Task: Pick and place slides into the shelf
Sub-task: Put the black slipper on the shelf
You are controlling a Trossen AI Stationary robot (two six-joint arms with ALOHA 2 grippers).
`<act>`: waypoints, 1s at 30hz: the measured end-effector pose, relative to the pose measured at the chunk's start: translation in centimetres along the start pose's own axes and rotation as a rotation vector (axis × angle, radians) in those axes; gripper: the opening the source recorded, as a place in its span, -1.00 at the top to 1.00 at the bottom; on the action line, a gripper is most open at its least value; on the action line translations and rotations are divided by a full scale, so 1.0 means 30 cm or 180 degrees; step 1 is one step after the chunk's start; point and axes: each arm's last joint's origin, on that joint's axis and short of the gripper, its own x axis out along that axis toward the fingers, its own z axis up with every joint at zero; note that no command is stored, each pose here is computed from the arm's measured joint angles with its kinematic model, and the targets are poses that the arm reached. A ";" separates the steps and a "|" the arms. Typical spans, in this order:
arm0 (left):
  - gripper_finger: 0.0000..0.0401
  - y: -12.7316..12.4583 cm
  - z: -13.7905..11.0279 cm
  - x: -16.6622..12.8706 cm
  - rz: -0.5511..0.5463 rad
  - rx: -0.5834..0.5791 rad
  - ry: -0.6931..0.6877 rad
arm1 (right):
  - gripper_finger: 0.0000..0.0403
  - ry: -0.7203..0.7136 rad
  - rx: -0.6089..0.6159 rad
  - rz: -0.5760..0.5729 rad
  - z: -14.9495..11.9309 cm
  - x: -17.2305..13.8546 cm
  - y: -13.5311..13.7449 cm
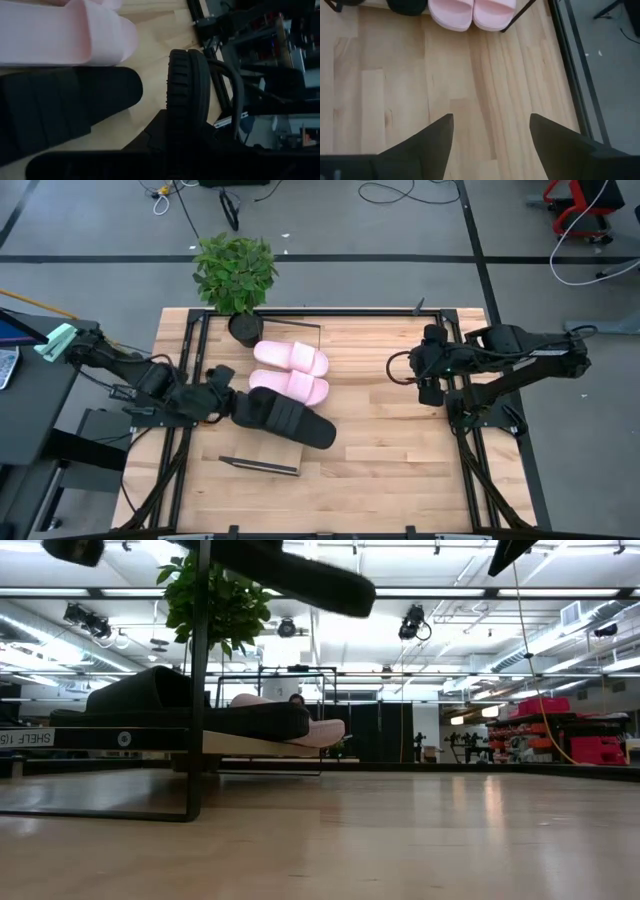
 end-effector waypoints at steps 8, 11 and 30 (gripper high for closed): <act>0.75 0.034 -0.113 -0.008 0.0308 -0.0315 -0.0076 | -0.33 -0.0050 0.0062 -0.0121 -0.005 -0.009 0.018; 0.75 0.033 -0.161 -0.002 0.0326 -0.0398 0.0024 | -0.33 -0.0051 0.0074 -0.0155 -0.010 -0.013 0.027; 0.75 0.067 -0.238 -0.016 0.0458 -0.0425 -0.0119 | -0.33 0.0469 -0.0053 -0.0413 -0.237 0.249 0.100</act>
